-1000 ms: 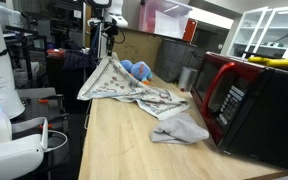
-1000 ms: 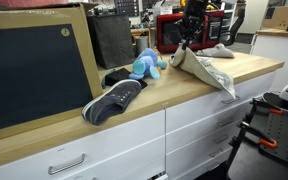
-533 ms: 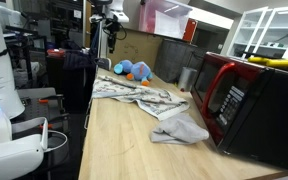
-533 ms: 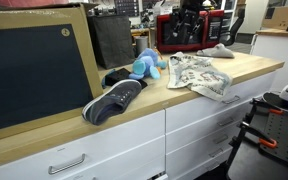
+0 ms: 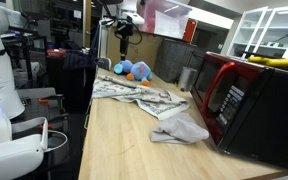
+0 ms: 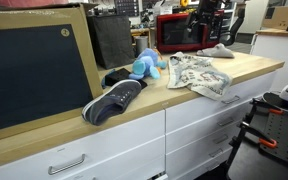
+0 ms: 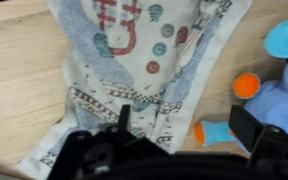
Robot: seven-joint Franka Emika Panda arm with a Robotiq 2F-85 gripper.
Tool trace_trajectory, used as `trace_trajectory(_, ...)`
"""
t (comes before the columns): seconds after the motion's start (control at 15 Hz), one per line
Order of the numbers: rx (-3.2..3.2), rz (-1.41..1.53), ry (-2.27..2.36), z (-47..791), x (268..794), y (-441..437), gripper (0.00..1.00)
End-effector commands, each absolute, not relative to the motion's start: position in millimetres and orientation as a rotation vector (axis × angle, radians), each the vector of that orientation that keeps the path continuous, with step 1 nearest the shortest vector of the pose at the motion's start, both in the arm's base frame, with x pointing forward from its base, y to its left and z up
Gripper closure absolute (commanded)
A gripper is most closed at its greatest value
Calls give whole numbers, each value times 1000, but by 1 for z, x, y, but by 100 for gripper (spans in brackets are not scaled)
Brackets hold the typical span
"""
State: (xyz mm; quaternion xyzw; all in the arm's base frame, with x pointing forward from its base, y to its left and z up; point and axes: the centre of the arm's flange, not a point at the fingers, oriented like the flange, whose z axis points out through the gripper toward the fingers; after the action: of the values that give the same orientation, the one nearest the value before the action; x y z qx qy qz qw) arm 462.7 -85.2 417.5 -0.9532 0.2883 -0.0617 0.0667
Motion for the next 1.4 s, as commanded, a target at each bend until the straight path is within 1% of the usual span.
trace_trajectory(0.0,-2933,-126,871,398,466,-138,0)
trace_trajectory(0.33,-3007,-59,873,360,469,-184,0)
trace_trajectory(0.87,-3177,1,836,309,505,-222,0)
trace_trajectory(1.33,-3249,-15,869,271,527,-265,0)
